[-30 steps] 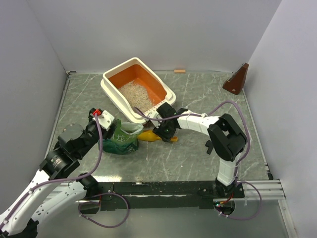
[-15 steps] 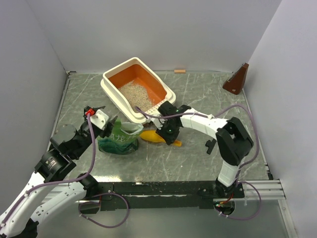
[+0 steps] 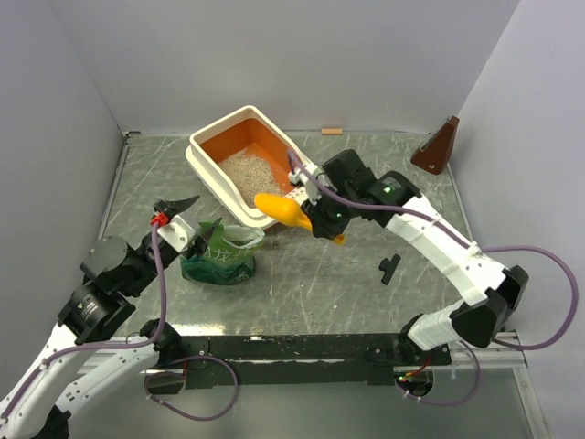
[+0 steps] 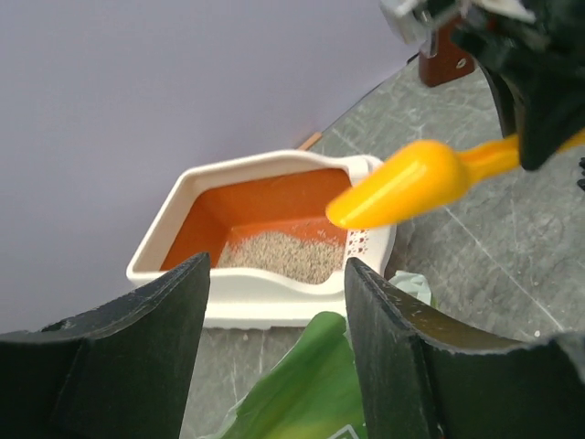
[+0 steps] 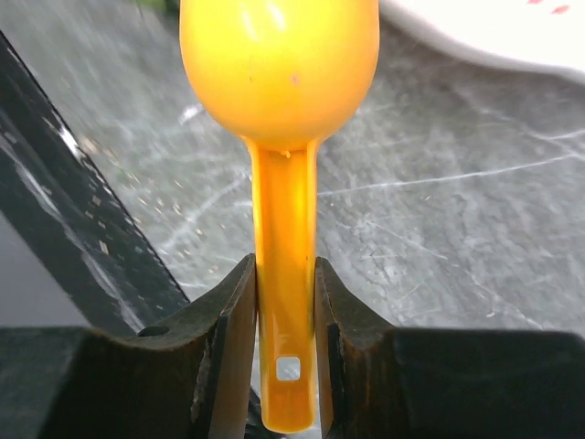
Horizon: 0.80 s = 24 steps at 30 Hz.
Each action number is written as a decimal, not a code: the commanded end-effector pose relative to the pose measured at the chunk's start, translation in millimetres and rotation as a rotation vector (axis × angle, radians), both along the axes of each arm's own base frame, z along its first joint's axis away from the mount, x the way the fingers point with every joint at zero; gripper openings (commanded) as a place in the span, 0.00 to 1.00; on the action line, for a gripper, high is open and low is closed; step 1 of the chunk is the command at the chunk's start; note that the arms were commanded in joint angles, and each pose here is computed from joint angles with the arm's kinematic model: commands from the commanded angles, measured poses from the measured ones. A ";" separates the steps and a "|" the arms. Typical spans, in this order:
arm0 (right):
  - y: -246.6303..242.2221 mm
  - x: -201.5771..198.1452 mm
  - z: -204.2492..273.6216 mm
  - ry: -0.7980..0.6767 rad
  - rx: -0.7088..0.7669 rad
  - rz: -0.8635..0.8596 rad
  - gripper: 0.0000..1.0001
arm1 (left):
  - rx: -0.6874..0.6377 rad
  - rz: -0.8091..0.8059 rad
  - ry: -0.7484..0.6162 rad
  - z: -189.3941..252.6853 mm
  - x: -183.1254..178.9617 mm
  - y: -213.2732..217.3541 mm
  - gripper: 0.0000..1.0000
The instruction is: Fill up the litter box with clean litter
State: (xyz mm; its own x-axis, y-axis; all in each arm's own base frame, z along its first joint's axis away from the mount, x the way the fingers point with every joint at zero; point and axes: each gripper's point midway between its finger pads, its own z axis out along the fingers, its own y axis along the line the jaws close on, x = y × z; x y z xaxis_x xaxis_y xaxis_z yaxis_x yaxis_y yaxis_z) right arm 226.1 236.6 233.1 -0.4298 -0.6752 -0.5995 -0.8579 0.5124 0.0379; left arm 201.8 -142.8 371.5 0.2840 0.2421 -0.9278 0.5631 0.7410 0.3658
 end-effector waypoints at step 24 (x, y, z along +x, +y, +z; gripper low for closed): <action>14.5 -160.2 134.7 0.315 0.571 0.424 0.00 | 0.059 -0.502 -0.405 34.1 -82.2 -46.4 0.70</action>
